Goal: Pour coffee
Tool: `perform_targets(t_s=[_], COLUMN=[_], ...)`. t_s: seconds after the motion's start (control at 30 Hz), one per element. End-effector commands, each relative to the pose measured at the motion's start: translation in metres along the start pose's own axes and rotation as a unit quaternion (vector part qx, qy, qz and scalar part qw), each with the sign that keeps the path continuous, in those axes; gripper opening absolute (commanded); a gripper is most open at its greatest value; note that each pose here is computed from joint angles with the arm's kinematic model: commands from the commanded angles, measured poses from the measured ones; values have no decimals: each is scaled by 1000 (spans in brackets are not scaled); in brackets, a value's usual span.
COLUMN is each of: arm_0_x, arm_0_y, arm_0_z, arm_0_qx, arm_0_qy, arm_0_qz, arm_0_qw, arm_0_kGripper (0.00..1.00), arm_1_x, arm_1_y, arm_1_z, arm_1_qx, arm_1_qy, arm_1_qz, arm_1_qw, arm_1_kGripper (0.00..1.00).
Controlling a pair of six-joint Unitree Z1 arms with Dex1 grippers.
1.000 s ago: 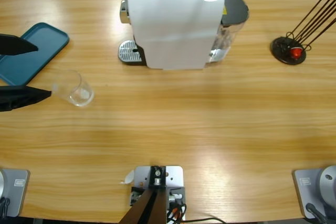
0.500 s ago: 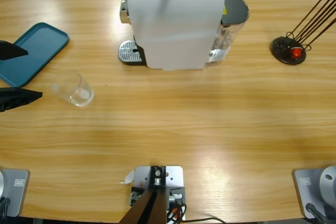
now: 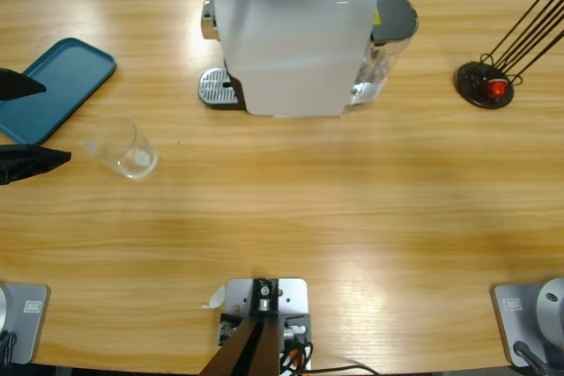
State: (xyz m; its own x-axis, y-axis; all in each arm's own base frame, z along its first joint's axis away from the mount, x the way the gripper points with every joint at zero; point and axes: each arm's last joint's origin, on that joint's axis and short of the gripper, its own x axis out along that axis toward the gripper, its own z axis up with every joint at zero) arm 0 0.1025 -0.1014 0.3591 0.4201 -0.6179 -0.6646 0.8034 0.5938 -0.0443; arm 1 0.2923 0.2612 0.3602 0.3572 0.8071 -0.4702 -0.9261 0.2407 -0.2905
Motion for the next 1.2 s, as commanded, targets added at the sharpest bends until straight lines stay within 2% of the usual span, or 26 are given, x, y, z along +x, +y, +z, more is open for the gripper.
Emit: perform_targets(t_s=[0.03,0.4,0.53,0.6,0.83,0.87,0.93,0.97,1.0,1.2], arm_0_x=[4,4,5,5,5,6,6,6,6,7], arm_0_y=[2,3,3,3,5,6,6,6,6,6], arm_0_z=[-13,-15,-15,-16,-16,-16,-16,-16,-16,-16], arm_0_qx=[-13,-17,-18,-18,-21,-21,-22,-22,-22,-23], arm_0_qy=[22,24,25,27,25,25,24,25,26,27], arm_0_qz=[11,13,13,13,18,18,18,17,17,17], arm_0_qw=[1000,999,999,999,999,999,999,999,999,999], arm_0_kGripper=[979,982,982,982,987,987,987,987,987,987], arm_1_x=[10,19,26,29,36,36,34,33,31,16], arm_1_y=[-8,-6,-8,-9,-10,-10,-10,-10,-10,-14], arm_1_z=[-20,-30,-37,-39,-44,-44,-43,-41,-40,-27], arm_1_qx=[4,3,4,3,6,6,5,5,4,-6], arm_1_qy=[32,52,70,75,83,83,82,81,81,78], arm_1_qz=[1,21,12,9,12,13,10,9,6,-32], arm_1_qw=[999,998,997,997,996,996,997,997,997,996], arm_1_kGripper=[0,0,7,109,120,152,737,939,997,1000])
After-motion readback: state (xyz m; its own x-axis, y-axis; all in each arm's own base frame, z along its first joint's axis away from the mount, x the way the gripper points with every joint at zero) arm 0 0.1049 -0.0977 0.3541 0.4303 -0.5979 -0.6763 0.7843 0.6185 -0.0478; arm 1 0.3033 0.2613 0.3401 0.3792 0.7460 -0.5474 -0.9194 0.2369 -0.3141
